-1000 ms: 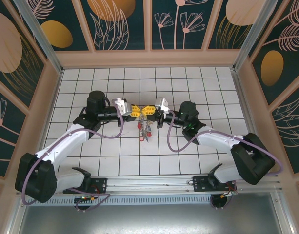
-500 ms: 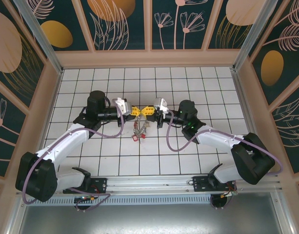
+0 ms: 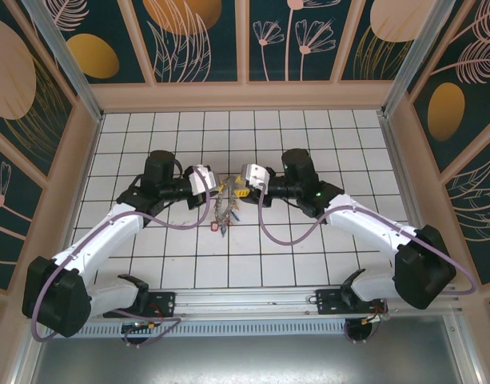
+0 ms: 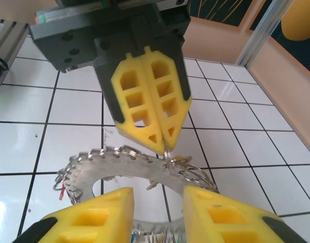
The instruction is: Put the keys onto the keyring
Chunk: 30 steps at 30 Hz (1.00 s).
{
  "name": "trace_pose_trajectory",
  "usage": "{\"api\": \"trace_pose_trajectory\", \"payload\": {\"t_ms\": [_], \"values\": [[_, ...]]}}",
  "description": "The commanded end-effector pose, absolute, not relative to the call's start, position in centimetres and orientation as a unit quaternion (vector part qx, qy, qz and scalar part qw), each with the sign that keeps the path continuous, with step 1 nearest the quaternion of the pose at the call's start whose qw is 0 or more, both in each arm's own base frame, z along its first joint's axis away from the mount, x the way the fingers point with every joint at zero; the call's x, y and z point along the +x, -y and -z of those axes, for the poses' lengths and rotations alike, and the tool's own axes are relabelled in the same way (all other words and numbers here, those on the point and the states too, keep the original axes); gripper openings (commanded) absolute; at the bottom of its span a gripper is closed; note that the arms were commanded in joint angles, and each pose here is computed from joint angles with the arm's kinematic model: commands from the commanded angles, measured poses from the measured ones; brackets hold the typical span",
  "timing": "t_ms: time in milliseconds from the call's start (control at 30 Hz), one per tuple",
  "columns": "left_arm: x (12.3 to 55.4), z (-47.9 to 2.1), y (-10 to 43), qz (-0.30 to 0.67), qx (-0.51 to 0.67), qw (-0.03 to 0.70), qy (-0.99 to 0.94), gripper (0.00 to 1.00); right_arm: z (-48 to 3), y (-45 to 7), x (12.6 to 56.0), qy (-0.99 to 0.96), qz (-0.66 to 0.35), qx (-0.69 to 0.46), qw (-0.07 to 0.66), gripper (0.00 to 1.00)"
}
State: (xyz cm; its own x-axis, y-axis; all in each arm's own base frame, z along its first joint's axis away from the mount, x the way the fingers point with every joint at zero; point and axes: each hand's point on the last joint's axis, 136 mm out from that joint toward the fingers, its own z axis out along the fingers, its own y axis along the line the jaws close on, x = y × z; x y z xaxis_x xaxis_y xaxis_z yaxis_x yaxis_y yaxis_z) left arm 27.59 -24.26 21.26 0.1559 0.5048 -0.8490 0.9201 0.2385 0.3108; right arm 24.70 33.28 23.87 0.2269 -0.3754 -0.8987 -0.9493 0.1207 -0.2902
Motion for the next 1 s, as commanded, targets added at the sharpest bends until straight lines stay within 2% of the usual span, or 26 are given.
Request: {"api": "trace_pose_trajectory", "payload": {"t_ms": [0,200,467,967], "values": [[27.8,-22.5,24.4,0.159,0.609,0.503,-0.593,0.0,-24.3,-33.6,24.7,-0.553,-0.27,-0.619,0.489,0.32],[27.6,-22.4,24.9,0.147,0.624,0.494,-0.588,0.0,-23.4,-34.5,25.0,-0.543,-0.271,-0.637,0.475,0.34],[27.3,-23.2,25.5,0.169,0.627,0.492,-0.58,0.0,-22.0,-34.8,24.6,-0.51,-0.263,-0.675,0.463,0.33],[26.7,-22.8,26.0,0.195,0.633,0.475,-0.579,0.0,-23.0,-35.0,24.7,-0.499,-0.252,-0.675,0.481,0.3]]}}
